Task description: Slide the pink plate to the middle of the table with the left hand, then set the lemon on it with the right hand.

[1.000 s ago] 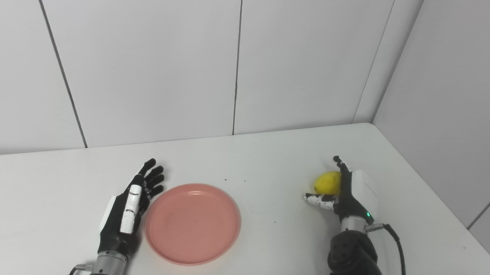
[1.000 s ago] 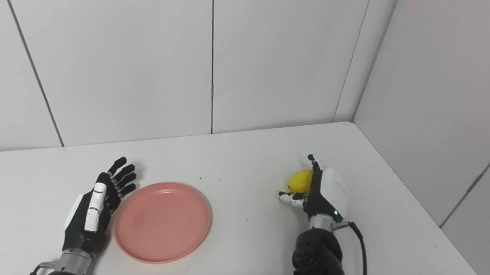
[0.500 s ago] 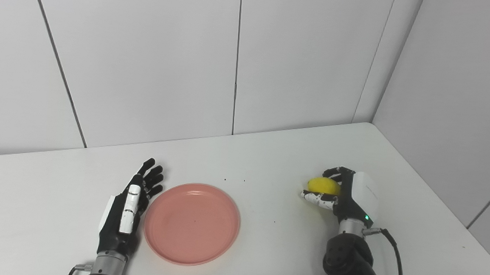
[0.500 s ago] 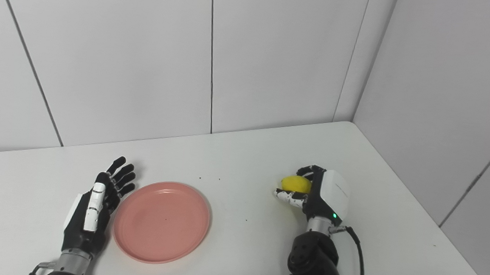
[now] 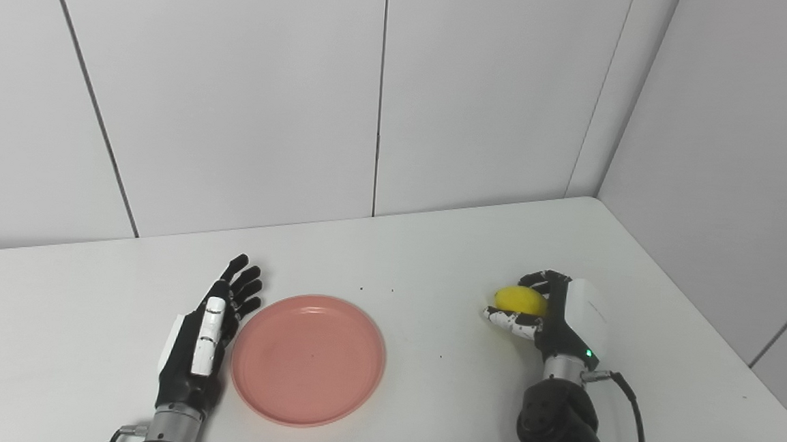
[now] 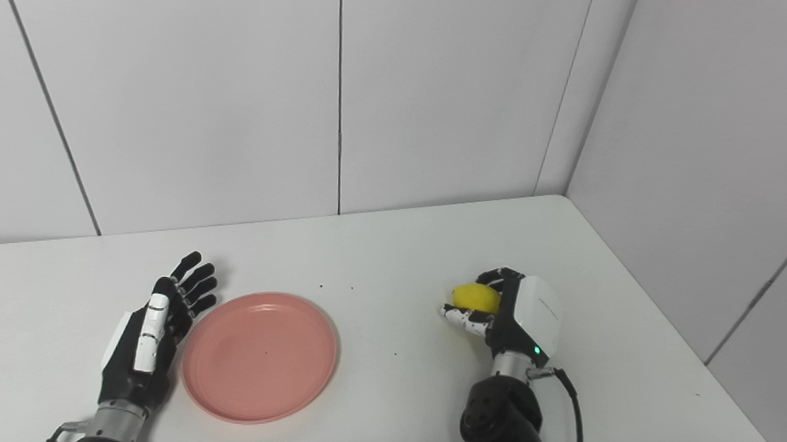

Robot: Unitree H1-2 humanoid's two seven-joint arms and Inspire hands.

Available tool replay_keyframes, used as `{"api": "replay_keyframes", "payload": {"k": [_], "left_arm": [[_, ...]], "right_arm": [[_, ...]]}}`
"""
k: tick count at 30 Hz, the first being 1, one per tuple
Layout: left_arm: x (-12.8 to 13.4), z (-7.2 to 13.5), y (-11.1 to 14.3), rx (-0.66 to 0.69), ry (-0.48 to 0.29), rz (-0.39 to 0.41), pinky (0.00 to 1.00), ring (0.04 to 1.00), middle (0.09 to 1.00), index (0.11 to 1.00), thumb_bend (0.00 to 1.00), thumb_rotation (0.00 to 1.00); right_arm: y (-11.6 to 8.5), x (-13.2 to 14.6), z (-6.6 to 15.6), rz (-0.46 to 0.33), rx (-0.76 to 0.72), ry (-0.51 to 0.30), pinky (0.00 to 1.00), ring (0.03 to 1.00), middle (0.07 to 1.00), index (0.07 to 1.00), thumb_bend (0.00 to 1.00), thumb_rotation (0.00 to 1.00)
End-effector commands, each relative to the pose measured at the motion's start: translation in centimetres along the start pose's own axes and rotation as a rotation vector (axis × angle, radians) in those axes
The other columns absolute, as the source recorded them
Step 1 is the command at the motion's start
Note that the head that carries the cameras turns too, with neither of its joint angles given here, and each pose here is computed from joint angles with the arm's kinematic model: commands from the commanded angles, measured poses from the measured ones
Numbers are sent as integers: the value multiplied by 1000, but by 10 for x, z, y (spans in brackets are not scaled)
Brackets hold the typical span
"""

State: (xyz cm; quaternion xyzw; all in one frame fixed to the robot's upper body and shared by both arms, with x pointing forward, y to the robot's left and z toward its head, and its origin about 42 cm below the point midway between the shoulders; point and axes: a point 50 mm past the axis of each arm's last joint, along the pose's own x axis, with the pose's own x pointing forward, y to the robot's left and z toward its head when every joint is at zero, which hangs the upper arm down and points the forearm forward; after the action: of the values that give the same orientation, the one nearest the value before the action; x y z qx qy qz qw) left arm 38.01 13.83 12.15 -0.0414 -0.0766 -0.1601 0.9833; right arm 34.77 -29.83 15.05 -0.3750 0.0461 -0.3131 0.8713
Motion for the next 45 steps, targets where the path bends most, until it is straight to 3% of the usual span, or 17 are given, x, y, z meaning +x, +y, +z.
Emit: {"api": "replay_keyframes", "payload": {"k": [1, 7, 9, 13, 16, 21, 26, 28, 31, 38, 45], "left_arm": [[-30, -33, 10, -4, 110, 39, 874, 893, 891, 886, 662, 1000], [-30, -31, 7, -2, 116, 29, 893, 900, 897, 890, 657, 1000], [-30, -30, 6, 2, 120, 22, 899, 902, 900, 893, 651, 1000], [-30, -28, 3, 2, 122, 25, 914, 904, 900, 895, 640, 1000], [-30, -27, 2, 7, 119, 23, 915, 905, 899, 896, 627, 1000], [-30, -26, -1, 6, 118, 26, 923, 906, 900, 894, 630, 1000], [-29, -26, -4, -4, 117, 22, 925, 909, 902, 896, 630, 1000], [-29, -25, -6, -6, 117, 21, 930, 910, 904, 899, 626, 1000], [-28, -22, -12, -11, 110, 28, 928, 907, 902, 899, 618, 1000], [-28, -17, -26, -13, 86, 38, 906, 909, 908, 901, 592, 1000], [-26, -14, -38, -17, 64, 55, 883, 906, 909, 904, 542, 1000]], "right_arm": [[-12, 5, 22, -88, 53, -118, 199, 394, 504, 486, 517, 0], [-21, -3, 48, -132, 150, -216, 194, 395, 501, 486, 517, 0], [-22, -6, 57, -125, 184, -248, 224, 360, 456, 533, 510, 0], [-18, -13, 75, -81, 238, -300, 193, 399, 501, 489, 517, 0], [-9, -18, 87, -38, 280, -338, 269, 379, 470, 533, 511, 0], [15, -27, 103, 47, 339, -402, 279, 367, 463, 544, 509, 0], [34, -37, 115, 142, 373, -439, 213, 408, 500, 489, 517, 0], [38, -40, 118, 173, 390, -450, 280, 377, 468, 535, 510, 0], [47, -46, 124, 238, 410, -487, 342, 391, 484, 529, 512, 0], [56, -59, 131, 381, 421, -521, 245, 384, 481, 517, 512, 0], [63, -68, 136, 453, 393, -555, 185, 395, 504, 487, 516, 0]]}}
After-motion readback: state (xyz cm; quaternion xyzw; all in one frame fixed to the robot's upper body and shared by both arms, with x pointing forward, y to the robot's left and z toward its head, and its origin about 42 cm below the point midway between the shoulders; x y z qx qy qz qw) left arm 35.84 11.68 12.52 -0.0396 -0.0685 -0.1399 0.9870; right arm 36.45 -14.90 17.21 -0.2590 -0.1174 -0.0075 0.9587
